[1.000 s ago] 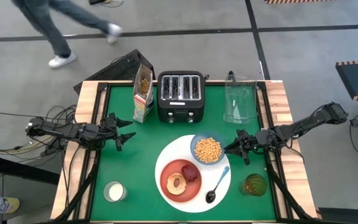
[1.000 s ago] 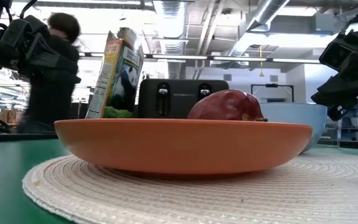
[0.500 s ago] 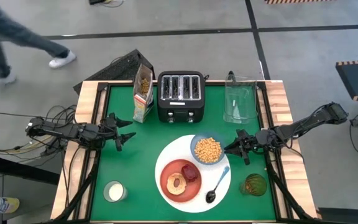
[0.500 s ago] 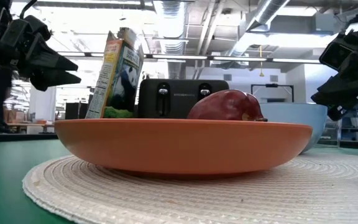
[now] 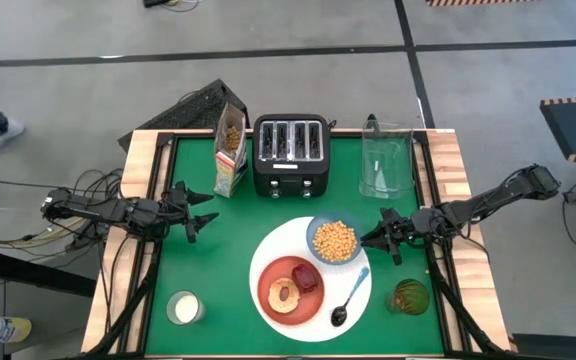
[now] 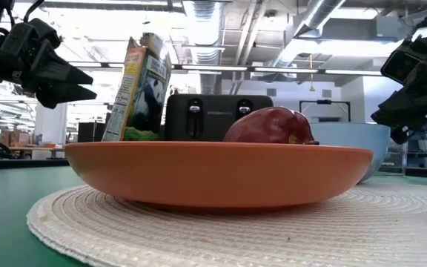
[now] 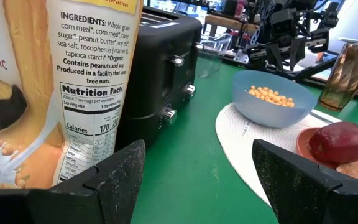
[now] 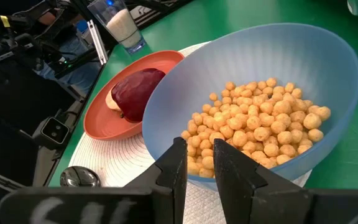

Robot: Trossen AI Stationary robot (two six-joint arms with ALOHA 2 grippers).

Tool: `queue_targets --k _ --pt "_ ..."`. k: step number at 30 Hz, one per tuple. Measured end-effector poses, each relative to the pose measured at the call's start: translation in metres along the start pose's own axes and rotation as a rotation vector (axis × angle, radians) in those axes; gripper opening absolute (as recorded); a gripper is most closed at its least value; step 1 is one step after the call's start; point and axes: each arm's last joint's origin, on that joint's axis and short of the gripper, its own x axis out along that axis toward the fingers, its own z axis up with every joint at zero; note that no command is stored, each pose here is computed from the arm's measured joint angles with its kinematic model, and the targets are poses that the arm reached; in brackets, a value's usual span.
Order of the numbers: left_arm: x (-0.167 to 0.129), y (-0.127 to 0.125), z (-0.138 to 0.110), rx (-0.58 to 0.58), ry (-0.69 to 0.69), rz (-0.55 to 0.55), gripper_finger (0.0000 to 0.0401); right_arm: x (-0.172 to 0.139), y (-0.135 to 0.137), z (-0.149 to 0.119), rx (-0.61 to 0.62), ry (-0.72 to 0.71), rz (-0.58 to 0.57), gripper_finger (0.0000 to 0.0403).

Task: Arrange a breakfast setting
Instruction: Return to Home Position

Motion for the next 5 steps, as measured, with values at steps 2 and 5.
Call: queue_targets --k 2,5 --pt "0.0 0.0 0.0 0.0 0.0 0.0 0.0283 0.0 0.0 0.0 0.0 0.0 0.0 0.0103" --pt "0.0 0.0 0.0 0.0 0.0 0.0 0.0283 0.0 0.0 0.0 0.0 0.0 0.0 0.0103"
